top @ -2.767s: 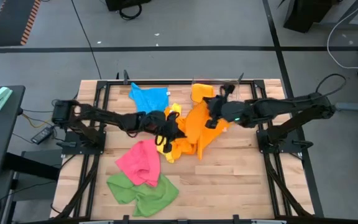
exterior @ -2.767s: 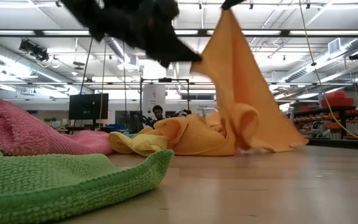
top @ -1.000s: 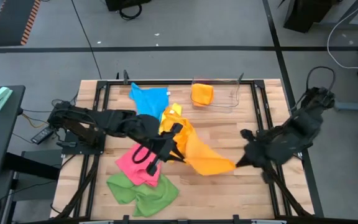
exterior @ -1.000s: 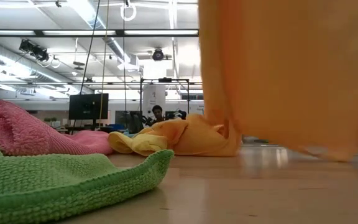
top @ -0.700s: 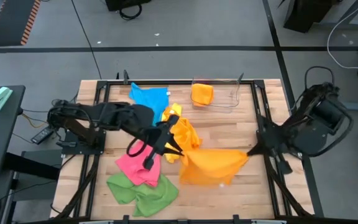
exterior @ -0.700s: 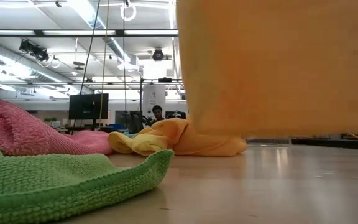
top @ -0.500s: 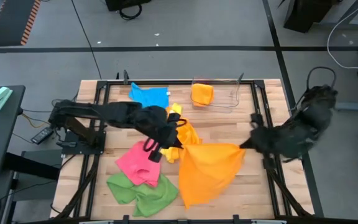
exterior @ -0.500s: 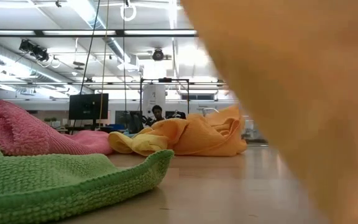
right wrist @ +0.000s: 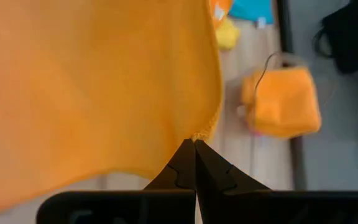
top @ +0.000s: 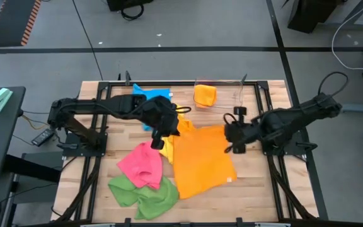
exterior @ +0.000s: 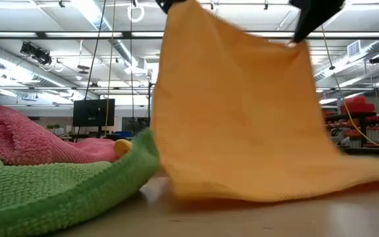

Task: Fold microfiber towels
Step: Fold the right orange microfiber cloth

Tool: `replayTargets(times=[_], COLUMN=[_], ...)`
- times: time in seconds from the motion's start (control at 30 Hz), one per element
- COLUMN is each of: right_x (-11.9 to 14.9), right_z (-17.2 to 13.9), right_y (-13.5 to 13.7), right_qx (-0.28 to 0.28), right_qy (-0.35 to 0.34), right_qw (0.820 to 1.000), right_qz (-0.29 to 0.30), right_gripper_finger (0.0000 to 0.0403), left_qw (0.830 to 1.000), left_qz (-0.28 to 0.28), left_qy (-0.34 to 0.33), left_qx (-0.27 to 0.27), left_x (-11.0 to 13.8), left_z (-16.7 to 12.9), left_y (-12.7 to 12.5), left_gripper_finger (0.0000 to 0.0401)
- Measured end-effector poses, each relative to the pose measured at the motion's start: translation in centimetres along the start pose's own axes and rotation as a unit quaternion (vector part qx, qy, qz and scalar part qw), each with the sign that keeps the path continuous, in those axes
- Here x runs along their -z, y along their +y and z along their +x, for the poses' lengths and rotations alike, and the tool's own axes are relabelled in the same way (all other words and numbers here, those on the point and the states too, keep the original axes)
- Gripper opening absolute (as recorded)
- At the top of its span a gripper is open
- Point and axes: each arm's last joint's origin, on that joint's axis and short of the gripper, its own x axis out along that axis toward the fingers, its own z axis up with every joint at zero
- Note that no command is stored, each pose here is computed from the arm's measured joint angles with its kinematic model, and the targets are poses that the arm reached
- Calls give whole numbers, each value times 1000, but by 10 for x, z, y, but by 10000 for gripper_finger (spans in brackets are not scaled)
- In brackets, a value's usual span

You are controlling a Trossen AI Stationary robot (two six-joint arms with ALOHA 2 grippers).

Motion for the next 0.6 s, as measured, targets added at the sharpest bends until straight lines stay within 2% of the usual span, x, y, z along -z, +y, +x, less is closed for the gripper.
replayTargets(times=[0.1,0.17,0.3,0.4,0.6], right_x=[-4,-5,-4,-2,12], right_z=[17,26,33,38,54], right_y=[-10,-18,-25,-21,-4], right_qx=[28,26,-8,-36,-90], right_qy=[-14,-11,0,0,24], right_qw=[999,999,1000,999,995], right_qz=[-10,-16,-7,-13,-32], right_gripper_finger=[3,3,3,3,3], left_qw=[1000,999,998,999,998], left_qz=[-12,-14,-16,-16,-11], left_qy=[29,35,58,39,8], left_qx=[-1,-2,14,33,56], left_x=[7,10,20,22,29], left_z=[0,2,14,22,44], left_y=[6,8,4,-1,-22], left_gripper_finger=[8,11,30,35,18])
